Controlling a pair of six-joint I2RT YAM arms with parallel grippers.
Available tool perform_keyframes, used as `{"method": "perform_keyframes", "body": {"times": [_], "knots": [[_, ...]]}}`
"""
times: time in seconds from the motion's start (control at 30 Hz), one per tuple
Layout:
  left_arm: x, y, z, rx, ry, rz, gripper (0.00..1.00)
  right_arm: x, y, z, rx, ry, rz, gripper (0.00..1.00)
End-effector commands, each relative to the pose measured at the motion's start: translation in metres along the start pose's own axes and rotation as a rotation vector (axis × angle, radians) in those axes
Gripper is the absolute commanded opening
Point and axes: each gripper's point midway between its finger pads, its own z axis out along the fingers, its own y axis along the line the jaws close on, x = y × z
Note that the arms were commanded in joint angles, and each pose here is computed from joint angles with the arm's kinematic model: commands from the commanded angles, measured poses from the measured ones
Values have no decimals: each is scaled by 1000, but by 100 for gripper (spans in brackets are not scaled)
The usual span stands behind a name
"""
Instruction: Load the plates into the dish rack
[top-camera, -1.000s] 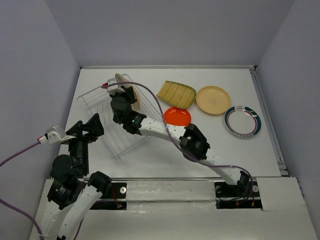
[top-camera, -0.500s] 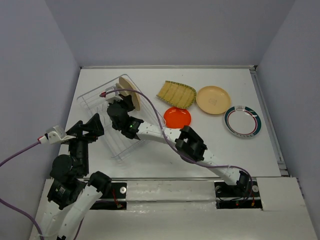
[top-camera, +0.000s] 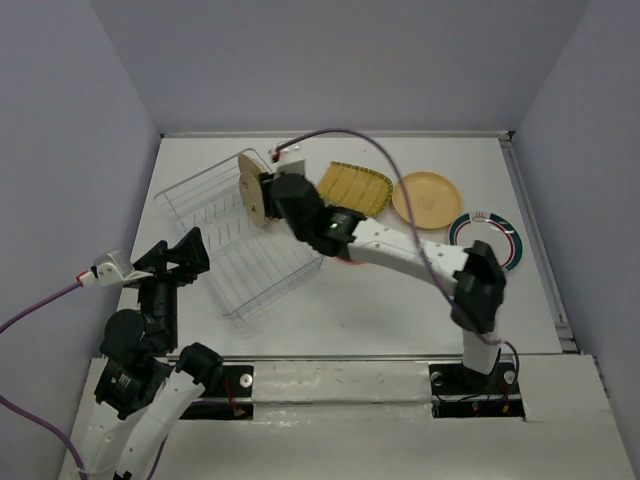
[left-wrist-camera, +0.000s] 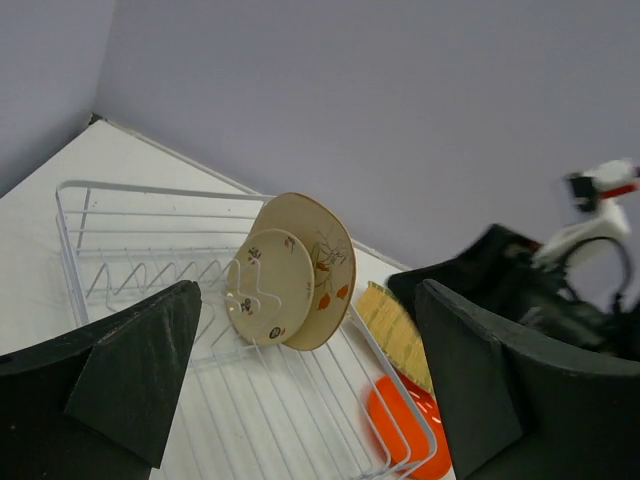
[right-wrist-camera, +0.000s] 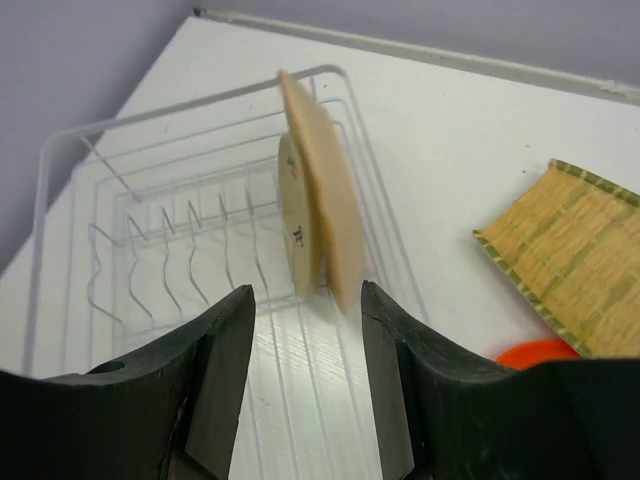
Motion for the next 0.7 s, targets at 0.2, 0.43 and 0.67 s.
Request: {"method": "perform_keyframes", "body": {"times": [0.2, 0.43, 0.67], "knots": [[-17, -16, -2, 69, -38, -30, 99, 49, -261, -56, 146, 81, 716, 52], [-13, -23, -1, 104, -20, -25, 99, 135, -371, -94, 354, 162, 918, 53], [-13, -23, -1, 105, -19, -22, 99, 167, -402, -83, 446, 221, 985, 59]]}}
